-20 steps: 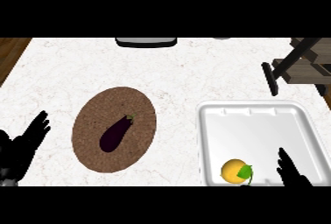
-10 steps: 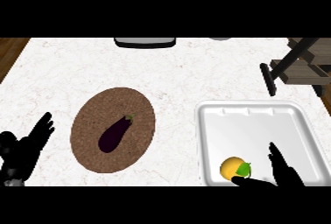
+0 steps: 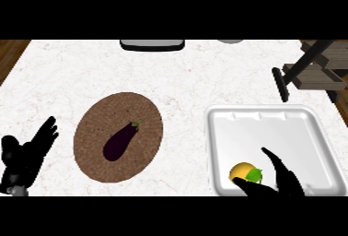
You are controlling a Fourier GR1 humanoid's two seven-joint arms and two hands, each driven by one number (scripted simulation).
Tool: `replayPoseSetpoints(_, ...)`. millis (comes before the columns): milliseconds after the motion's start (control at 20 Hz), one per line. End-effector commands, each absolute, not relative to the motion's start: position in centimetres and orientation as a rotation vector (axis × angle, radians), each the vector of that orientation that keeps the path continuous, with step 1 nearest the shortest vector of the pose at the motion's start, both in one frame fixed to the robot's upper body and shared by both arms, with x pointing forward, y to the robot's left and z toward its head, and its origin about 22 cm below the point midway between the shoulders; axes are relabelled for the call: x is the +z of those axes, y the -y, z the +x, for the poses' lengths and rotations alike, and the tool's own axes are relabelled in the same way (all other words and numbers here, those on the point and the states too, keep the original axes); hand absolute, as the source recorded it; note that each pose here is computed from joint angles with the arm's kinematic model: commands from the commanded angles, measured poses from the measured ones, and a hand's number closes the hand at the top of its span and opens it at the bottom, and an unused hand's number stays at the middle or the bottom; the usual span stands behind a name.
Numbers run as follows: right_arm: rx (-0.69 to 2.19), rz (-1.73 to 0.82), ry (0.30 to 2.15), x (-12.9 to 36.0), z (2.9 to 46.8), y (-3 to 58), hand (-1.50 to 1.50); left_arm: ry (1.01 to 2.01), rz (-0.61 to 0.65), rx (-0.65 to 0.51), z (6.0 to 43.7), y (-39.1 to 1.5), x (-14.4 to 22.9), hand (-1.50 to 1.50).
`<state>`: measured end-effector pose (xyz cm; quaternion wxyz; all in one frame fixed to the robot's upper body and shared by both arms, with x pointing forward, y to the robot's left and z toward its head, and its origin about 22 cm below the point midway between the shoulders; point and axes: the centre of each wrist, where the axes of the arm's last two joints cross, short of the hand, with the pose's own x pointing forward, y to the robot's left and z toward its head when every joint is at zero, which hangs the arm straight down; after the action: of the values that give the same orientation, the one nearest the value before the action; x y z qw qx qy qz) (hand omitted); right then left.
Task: Pick the lemon from the tray and place it in the tiered basket
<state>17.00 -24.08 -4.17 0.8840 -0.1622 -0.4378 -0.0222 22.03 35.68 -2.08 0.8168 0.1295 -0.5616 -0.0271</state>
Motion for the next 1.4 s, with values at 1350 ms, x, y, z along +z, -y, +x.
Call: replayPoseSetpoints(1350, 0.749, -1.123, 1.439, 16.8, 18.0, 22.7, 1.50, 1.186, 0.279, -0.084, 21.8, -36.1, -1.4, 0.00)
